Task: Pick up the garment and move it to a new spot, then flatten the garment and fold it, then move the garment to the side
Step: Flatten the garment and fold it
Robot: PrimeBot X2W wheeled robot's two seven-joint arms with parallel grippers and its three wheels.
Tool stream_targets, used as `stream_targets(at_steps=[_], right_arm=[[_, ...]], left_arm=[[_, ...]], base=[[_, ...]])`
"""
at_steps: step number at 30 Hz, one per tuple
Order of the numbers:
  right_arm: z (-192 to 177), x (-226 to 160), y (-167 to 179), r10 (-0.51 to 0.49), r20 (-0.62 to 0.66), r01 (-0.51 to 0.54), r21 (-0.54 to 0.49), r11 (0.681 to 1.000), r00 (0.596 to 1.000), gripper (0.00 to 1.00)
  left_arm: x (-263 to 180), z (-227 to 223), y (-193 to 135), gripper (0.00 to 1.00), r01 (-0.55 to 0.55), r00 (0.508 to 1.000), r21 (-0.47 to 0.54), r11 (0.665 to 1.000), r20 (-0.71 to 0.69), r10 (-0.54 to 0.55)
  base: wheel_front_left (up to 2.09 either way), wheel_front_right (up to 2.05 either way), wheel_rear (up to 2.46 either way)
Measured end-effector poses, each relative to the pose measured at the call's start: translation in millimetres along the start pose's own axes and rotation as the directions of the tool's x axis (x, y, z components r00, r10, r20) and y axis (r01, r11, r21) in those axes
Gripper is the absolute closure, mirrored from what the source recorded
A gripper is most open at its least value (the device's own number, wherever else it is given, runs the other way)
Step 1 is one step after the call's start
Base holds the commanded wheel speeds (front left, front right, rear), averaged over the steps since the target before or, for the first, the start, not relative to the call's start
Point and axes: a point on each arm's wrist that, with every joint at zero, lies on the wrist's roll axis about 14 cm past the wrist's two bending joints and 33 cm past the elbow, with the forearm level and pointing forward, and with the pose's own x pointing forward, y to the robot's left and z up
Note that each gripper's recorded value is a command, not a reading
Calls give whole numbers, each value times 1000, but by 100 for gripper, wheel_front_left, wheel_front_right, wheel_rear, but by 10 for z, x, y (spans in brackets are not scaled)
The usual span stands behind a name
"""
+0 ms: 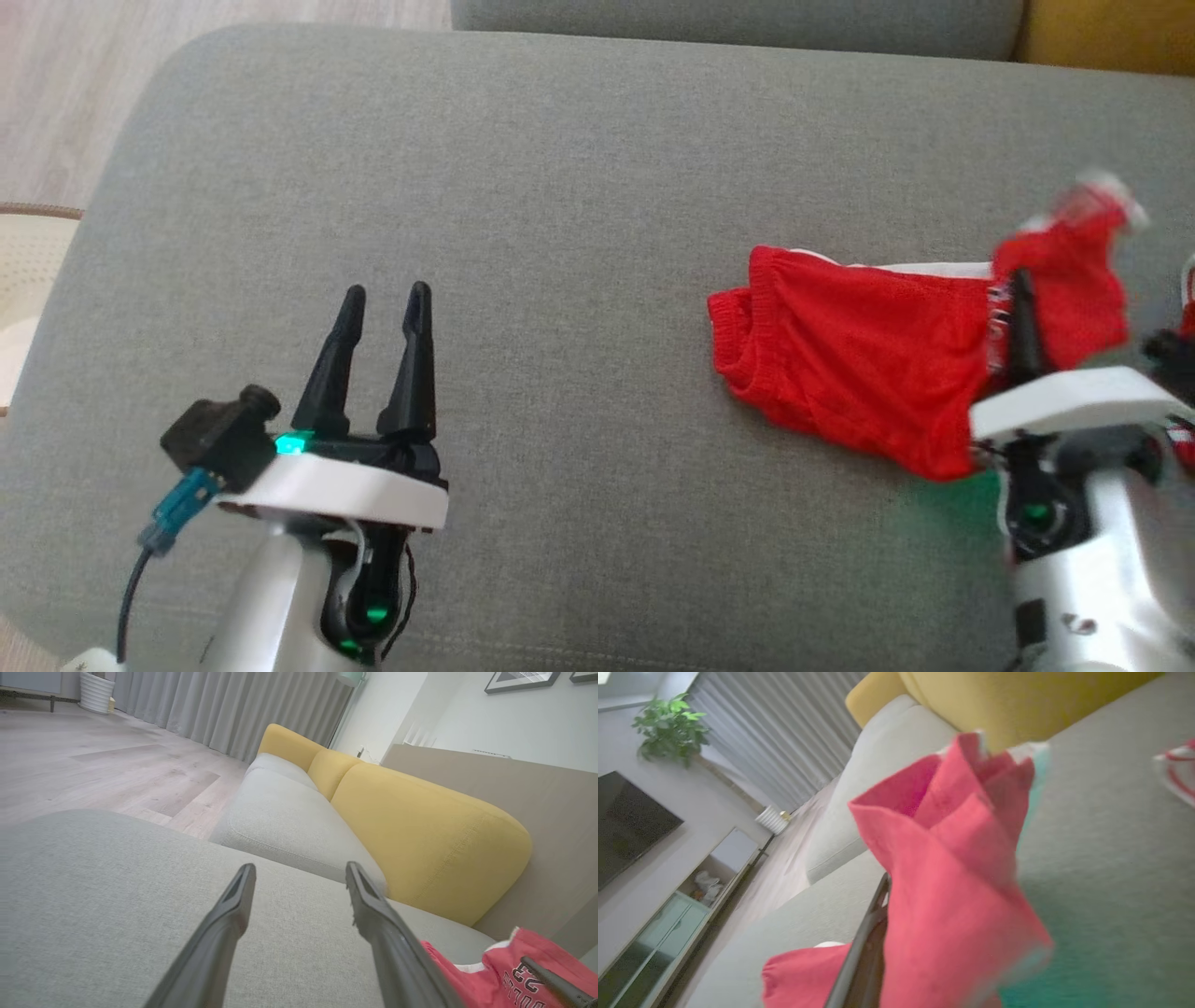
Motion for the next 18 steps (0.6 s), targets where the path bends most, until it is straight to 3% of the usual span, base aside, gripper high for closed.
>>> stream_targets(at_steps=[7, 14, 15, 16, 18], right_arm=[[-225, -20, 743, 221, -62, -227, -111, 968, 973, 100], [-611, -210, 866, 272, -185, -303, -167, 938, 944, 100], [-649, -228, 879, 278, -193, -313, -182, 932, 941, 38], [-677, -235, 896, 283, -199, -320, -184, 930, 938, 0], [-752, -257, 952, 299, -221, -341, -187, 921, 928, 0]], left_arm=[[-68, 72, 48, 0, -25, 999, -55, 998, 19, 26], [-217, 79, 130, 0, -59, 998, -60, 996, 18, 60], [-238, 75, 145, 0, -65, 998, -60, 996, 16, 66], [-251, 75, 158, 0, -70, 997, -59, 996, 16, 71], [-269, 96, 176, 0, -76, 997, -58, 995, 21, 77]], base=[[0, 0, 0], [0, 0, 0], [0, 0, 0], [0, 0, 0], [0, 0, 0]])
